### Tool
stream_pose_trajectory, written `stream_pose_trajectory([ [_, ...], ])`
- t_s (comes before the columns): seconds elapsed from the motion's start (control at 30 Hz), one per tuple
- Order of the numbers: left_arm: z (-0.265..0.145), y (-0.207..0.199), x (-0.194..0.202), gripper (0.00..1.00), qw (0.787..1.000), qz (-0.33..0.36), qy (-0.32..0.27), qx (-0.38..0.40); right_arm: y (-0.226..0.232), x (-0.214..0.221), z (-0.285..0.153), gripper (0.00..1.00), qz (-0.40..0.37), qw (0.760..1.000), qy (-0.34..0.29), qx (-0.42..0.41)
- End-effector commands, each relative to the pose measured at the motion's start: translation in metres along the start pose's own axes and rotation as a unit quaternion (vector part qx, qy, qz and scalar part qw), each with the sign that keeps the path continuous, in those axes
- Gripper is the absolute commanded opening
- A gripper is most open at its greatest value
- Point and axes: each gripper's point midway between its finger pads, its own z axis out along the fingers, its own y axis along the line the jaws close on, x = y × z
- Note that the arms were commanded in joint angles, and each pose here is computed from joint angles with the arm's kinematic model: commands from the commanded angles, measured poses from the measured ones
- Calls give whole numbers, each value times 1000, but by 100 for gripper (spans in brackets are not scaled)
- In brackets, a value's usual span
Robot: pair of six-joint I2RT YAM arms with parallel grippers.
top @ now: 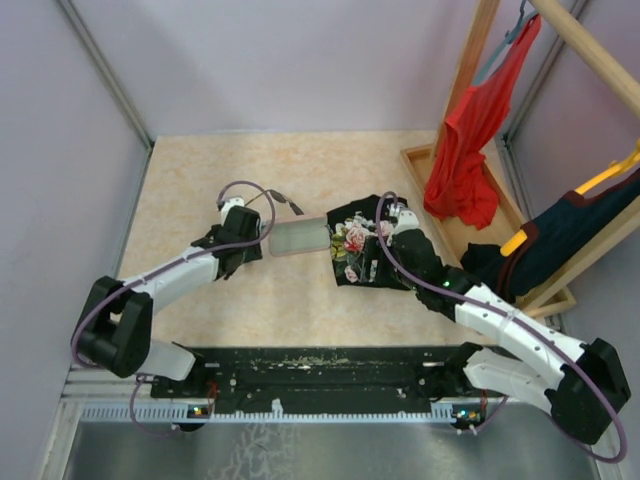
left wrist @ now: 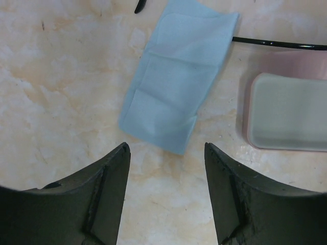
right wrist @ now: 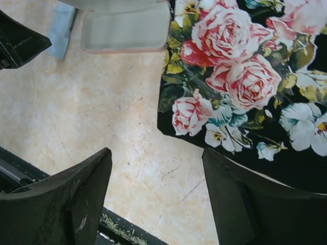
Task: Organize the sunglasses
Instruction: Adjust the sunglasses case at the center of the board, then pick up the glasses cleaning cloth from the center of the board.
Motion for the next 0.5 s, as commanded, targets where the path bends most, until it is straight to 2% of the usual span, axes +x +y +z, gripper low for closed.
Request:
stream_pose_trajectory([
  [0.0,13,-15,-30,64,999,3,-40,14,-14,-5,-13,73,46,997,12,64],
  [0.07,17,-16,-34,61,999,14,-46,14,-20,-3,-15,73,61,994,19,88],
  [0.23,31,-22,-37,55,998,38,-43,11,-20,-1,-18,73,40,996,16,76],
  [0.47,50,-28,-32,53,998,61,-27,3,-1,10,-21,72,23,999,30,5],
])
